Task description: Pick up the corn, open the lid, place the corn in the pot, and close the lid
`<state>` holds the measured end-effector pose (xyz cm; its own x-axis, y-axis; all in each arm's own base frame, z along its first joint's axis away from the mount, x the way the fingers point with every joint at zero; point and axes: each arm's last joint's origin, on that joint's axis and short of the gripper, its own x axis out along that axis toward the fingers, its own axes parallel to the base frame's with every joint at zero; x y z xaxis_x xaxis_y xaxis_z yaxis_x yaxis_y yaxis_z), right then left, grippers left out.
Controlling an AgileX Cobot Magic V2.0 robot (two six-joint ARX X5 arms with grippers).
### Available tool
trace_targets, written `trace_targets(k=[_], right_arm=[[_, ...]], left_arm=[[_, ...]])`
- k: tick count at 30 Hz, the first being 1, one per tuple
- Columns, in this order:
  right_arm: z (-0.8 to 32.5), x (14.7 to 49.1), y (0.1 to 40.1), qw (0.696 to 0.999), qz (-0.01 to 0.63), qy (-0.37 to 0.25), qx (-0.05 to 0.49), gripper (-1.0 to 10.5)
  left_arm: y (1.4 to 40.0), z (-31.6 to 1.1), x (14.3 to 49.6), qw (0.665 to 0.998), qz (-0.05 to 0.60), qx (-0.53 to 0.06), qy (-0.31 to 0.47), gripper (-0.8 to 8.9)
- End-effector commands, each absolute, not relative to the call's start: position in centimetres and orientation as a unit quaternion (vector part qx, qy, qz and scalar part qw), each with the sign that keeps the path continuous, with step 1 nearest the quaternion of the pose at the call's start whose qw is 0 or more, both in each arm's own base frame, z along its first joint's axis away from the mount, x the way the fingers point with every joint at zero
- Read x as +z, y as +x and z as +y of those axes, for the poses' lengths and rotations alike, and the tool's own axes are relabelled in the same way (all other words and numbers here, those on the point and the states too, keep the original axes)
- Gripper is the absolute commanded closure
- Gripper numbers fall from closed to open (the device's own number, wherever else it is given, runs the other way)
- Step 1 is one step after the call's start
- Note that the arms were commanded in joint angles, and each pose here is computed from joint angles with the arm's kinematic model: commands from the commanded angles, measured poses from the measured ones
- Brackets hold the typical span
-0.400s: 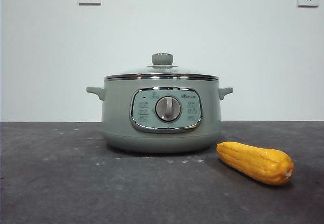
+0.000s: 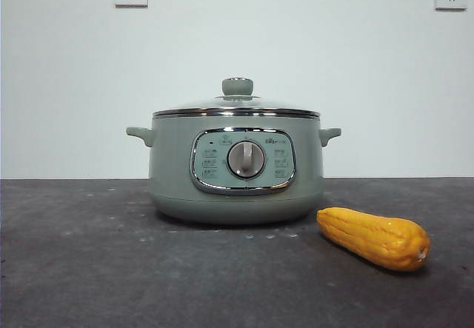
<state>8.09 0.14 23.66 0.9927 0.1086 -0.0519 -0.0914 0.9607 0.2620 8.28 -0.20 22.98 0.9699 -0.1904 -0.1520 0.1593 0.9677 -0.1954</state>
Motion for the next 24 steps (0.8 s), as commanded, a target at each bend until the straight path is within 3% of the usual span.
trace_targets(k=[1,14,24], right_arm=[[0.3,25.8,7.8,0.989,0.050,0.120,0.069,9.6],[0.7,36.3,7.5,0.974,0.163,0.028,0.155,9.6],[0.8,39.2,7.6,0.961,0.215,0.018,0.171,9.6]], left_arm=[[7.8,-0.3,25.6,0.988,0.074,-0.095,-0.096,8.20],[6.6,-0.7,35.5,0.976,0.132,-0.169,-0.041,8.20],[6.7,-0.9,37.6,0.967,0.160,-0.195,-0.040,8.20]])
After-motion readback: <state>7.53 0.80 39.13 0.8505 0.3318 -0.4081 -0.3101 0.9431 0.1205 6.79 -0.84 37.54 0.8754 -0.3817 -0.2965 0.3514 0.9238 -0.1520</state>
